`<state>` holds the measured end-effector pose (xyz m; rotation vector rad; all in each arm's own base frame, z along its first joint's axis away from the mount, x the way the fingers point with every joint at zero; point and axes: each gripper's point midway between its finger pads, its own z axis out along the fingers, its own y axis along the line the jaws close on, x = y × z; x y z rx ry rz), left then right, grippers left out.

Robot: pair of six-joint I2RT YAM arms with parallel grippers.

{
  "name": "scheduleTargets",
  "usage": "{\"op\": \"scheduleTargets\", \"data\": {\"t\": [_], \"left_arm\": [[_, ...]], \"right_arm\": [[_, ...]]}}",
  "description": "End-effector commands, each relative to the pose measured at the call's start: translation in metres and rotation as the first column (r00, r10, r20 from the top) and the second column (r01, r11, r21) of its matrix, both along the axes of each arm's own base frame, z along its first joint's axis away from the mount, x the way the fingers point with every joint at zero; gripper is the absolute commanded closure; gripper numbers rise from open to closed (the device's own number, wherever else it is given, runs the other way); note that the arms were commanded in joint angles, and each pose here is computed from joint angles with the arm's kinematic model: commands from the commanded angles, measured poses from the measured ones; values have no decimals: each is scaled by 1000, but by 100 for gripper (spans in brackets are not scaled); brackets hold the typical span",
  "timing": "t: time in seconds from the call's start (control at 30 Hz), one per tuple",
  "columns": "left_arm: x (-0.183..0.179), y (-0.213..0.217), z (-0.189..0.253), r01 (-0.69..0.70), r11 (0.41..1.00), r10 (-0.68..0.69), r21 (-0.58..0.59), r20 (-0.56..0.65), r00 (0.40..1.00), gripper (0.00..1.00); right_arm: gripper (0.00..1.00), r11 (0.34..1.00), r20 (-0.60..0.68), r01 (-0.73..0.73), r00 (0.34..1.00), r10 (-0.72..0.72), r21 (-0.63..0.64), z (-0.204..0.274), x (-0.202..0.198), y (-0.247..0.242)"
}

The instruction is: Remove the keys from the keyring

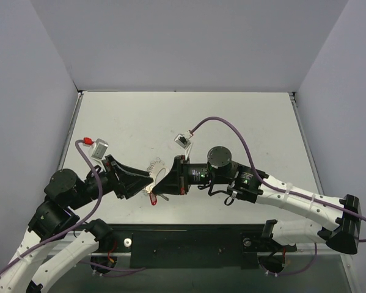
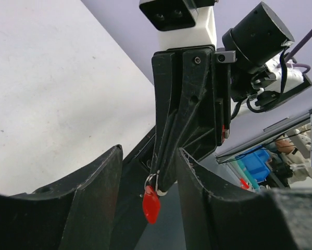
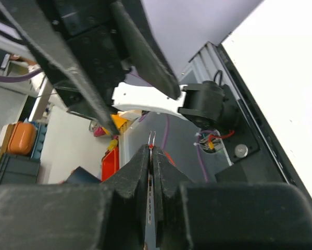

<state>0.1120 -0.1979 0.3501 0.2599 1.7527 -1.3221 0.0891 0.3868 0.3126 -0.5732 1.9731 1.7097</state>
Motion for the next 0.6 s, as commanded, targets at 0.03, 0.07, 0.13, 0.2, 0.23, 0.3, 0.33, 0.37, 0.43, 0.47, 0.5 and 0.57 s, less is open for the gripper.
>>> {"op": "scheduleTargets", "data": {"t": [0.03, 0.07, 0.13, 0.2, 0.23, 0.3, 0.33, 0.37, 0.43, 0.47, 0.5, 0.57], "left_arm": [[-12, -2, 52, 54, 989, -43, -136, 83, 996, 47], [-11, -1, 54, 47, 989, -35, -138, 84, 996, 47], [-12, 0, 56, 44, 989, -33, -140, 81, 996, 48], [-13, 2, 59, 39, 987, -27, -153, 81, 996, 48], [-13, 2, 62, 41, 986, -28, -164, 82, 996, 50], [-13, 3, 65, 35, 983, -21, -179, 81, 997, 53], [-13, 3, 67, 34, 982, -20, -185, 79, 997, 53], [-12, 2, 66, 34, 982, -20, -184, 78, 997, 55], [-12, 2, 66, 32, 983, -19, -183, 74, 997, 56], [-11, 2, 65, 27, 982, -15, -184, 70, 997, 56], [-11, 2, 64, 26, 982, -13, -185, 68, 998, 56], [-10, 2, 65, 21, 980, -9, -197, 63, 998, 56]], "right_arm": [[100, 981, 116, -93, 991, 74, 170, 64, -12, 6], [100, 980, 121, -95, 990, 75, 174, 65, -13, 6], [100, 976, 130, -97, 989, 73, 193, 72, -13, 4], [100, 974, 139, -100, 988, 72, 204, 78, -13, 4], [100, 974, 141, -103, 987, 75, 204, 78, -13, 4], [100, 973, 148, -104, 986, 74, 204, 80, -13, 3], [100, 973, 150, -104, 986, 74, 205, 81, -13, 3], [100, 973, 152, -102, 986, 71, 207, 81, -12, 3], [100, 972, 158, -100, 985, 66, 213, 84, -12, 1], [100, 971, 162, -99, 985, 64, 219, 87, -12, -1], [100, 970, 165, -96, 985, 60, 221, 89, -11, -2], [100, 971, 165, -95, 984, 59, 220, 89, -11, -2]]}}
